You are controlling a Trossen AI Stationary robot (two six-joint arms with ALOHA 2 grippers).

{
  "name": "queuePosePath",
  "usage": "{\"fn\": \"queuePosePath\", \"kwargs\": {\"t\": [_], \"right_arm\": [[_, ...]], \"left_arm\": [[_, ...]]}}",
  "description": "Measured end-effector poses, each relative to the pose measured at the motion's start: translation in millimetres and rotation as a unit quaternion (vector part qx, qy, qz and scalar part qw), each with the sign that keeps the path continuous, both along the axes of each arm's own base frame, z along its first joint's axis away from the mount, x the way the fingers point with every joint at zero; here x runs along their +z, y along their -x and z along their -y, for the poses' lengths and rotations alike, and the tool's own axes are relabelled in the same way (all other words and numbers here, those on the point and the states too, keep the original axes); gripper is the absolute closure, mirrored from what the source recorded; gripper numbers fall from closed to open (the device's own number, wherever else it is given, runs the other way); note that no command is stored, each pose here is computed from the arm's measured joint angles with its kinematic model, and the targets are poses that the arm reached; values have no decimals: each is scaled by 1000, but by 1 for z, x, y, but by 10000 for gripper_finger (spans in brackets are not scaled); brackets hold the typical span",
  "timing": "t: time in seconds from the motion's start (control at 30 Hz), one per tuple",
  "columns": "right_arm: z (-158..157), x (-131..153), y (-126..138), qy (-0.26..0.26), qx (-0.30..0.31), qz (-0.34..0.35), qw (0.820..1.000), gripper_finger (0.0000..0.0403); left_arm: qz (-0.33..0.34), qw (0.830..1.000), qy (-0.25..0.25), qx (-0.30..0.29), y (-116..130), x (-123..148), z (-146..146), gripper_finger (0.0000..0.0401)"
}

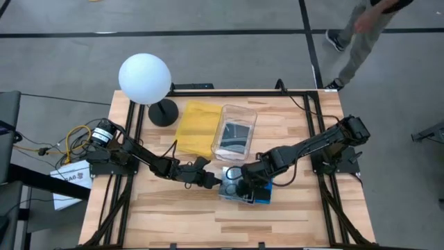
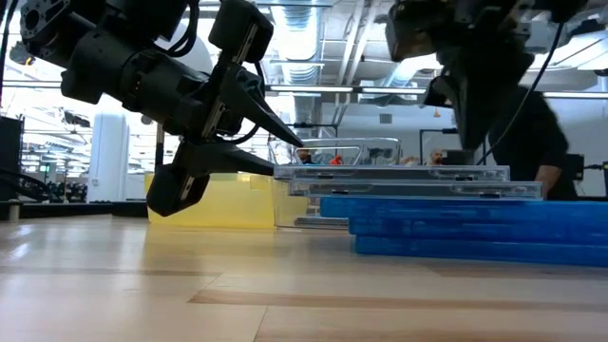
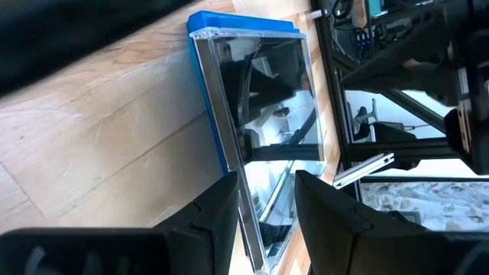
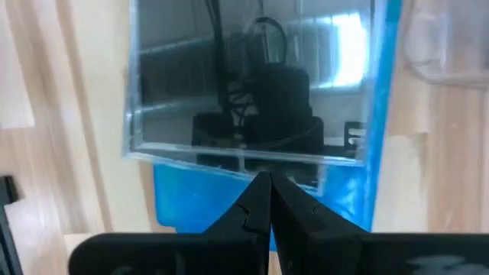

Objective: Pick & place jewel cases by type
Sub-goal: Put the black CD case into the transparent bin

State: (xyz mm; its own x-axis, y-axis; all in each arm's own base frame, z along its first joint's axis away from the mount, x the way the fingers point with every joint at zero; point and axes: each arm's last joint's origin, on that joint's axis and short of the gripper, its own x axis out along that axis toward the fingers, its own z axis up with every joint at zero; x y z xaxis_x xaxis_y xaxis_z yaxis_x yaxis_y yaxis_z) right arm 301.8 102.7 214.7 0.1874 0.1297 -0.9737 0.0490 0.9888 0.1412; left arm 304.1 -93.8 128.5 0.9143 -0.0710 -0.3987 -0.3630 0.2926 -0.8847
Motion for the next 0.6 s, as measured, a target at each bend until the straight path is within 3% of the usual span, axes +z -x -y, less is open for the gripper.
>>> {"fn": "queuePosePath", "kwargs": {"t": [0.3, 0.6], "right_arm": [[-5, -2, 2, 2, -1, -3, 1000, 403], [-10, -31, -6, 7, 3, -52, 999, 403]], "left_arm": [[0, 1000, -3, -4, 0, 0, 0, 279], [4, 1000, -6, -6, 0, 1, 0, 279]]}}
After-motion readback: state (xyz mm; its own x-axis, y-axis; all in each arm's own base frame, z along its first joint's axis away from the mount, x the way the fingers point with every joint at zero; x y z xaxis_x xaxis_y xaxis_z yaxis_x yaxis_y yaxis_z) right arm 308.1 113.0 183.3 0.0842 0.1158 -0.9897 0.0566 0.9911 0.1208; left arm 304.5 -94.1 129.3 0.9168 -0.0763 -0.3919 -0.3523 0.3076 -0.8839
